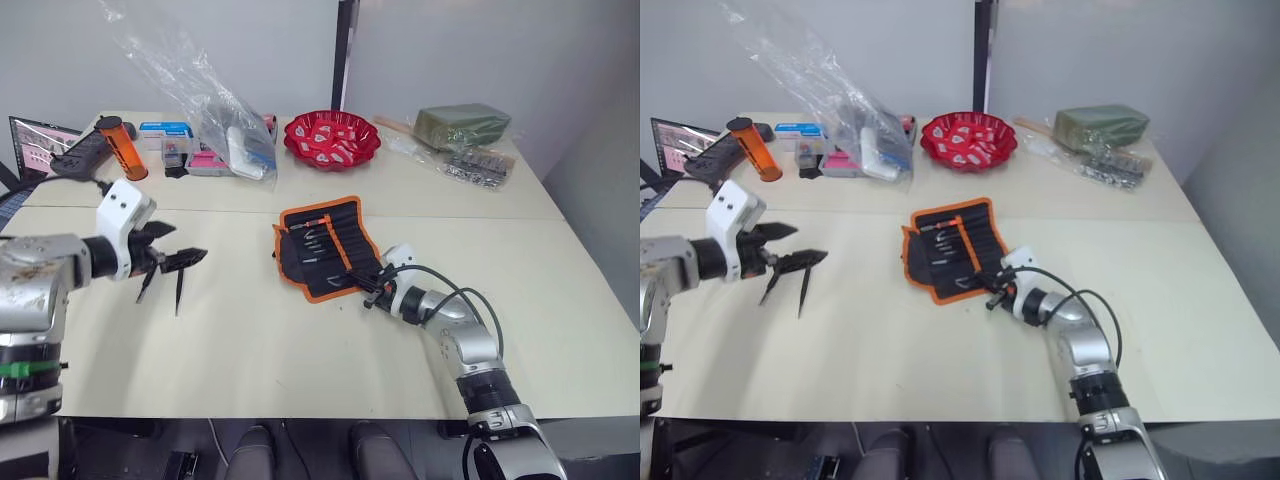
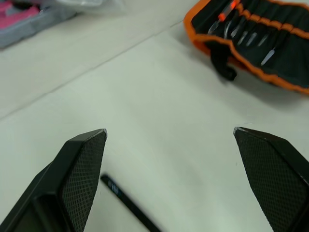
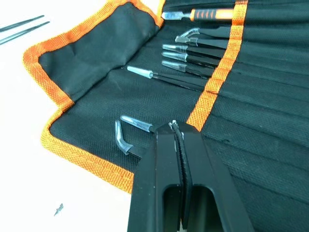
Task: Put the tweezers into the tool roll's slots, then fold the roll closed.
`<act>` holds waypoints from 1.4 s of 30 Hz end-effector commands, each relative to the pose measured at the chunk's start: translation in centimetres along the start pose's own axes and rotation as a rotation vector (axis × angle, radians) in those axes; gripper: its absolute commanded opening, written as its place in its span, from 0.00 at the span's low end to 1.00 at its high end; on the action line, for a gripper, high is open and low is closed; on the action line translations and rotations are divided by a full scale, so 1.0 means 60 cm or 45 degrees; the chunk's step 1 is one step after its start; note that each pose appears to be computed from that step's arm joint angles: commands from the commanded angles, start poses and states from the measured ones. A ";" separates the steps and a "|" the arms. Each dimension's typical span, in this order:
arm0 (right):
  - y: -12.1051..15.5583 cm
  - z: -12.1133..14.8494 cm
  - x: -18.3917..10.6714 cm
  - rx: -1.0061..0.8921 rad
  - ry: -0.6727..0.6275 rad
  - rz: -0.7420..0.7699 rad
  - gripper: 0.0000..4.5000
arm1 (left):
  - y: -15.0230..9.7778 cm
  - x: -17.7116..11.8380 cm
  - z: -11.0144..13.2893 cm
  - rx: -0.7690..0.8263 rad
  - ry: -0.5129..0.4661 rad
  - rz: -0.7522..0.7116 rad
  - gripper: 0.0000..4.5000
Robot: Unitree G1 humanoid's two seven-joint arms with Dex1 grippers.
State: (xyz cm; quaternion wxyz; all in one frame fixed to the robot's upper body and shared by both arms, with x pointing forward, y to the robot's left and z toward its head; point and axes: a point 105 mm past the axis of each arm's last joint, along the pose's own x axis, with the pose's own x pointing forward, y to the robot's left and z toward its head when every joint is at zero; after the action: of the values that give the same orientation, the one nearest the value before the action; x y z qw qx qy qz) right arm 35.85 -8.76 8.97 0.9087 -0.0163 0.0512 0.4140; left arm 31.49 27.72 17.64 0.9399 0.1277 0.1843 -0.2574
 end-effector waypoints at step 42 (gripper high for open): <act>-0.016 -0.021 -0.006 -0.017 0.069 0.017 0.00 | 0.030 -0.080 -0.136 -0.357 -0.308 0.823 1.00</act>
State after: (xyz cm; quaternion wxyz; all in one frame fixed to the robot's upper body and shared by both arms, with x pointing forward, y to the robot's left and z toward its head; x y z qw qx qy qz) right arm 36.48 -9.32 8.31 0.9020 -0.0300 0.0613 0.4264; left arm 26.12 33.64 12.77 0.9976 0.0100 0.0459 0.0514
